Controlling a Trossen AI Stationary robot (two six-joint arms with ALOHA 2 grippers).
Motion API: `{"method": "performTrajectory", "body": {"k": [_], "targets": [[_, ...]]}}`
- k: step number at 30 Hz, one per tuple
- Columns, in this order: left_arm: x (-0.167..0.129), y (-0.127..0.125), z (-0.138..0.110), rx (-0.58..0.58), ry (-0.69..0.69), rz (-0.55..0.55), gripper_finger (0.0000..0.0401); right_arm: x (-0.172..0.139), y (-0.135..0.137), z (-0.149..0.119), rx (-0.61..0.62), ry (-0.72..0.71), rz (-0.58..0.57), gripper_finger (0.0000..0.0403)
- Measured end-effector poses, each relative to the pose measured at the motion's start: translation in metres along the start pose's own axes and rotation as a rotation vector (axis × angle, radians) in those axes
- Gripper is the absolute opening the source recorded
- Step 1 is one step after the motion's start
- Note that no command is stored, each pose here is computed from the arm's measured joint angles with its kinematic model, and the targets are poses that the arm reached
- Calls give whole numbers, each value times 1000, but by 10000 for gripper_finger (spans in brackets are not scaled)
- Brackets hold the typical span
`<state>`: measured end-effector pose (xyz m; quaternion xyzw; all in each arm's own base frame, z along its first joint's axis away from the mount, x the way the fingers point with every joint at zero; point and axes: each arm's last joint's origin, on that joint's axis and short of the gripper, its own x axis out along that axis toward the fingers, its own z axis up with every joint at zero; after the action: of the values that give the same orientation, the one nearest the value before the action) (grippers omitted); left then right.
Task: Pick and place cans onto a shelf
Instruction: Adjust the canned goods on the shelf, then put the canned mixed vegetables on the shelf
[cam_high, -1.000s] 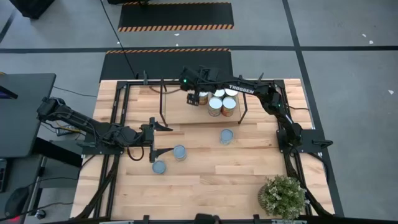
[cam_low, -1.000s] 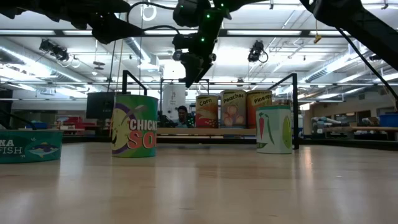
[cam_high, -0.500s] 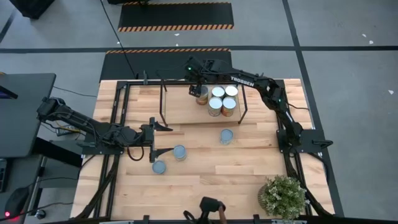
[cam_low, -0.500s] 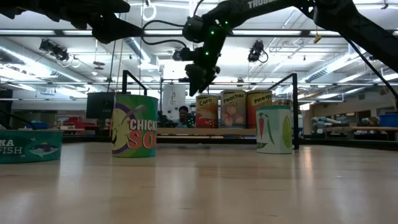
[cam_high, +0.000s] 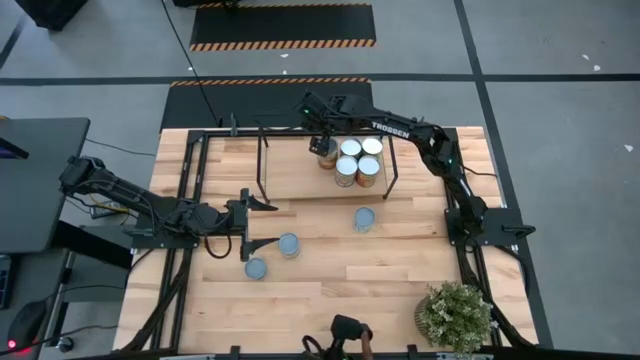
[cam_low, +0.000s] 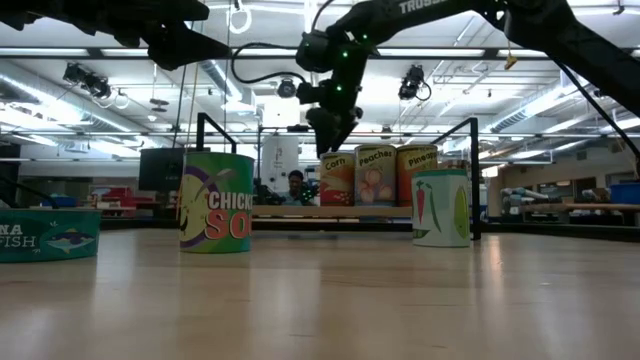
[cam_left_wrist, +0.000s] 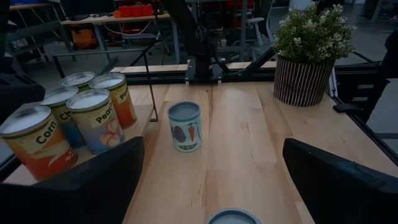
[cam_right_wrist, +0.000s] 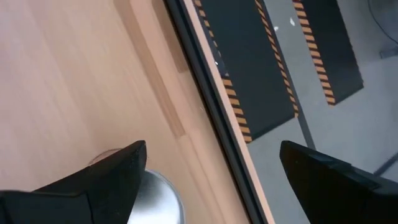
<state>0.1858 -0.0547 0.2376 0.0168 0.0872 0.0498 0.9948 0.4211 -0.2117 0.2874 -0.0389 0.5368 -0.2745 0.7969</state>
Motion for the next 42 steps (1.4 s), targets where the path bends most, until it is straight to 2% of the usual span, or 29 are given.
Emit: {"method": "performTrajectory", "body": {"k": [9, 14, 18, 22, 29, 36, 42], "targets": [[0, 0, 0, 1, 1, 0, 389, -3, -2, -1, -12, 19, -28, 377], [0, 0, -1, 10, 7, 0, 389, -26, 6, 10, -14, -46, -22, 377], [0, 0, -1, 17, 7, 0, 389, -44, 35, 17, -37, -99, 59, 377], [0, 0, -1, 30, 7, 0, 389, -57, 80, 13, -105, -73, 145, 377], [0, 0, -1, 17, 14, 0, 389, -92, 142, -5, -226, -5, 126, 377], [-2, -4, -2, 22, 13, -21, 389, -119, 180, -28, -243, 84, 114, 377], [-7, -9, 1, 35, -5, -57, 389, -142, 214, -44, -287, 76, 125, 377]]}}
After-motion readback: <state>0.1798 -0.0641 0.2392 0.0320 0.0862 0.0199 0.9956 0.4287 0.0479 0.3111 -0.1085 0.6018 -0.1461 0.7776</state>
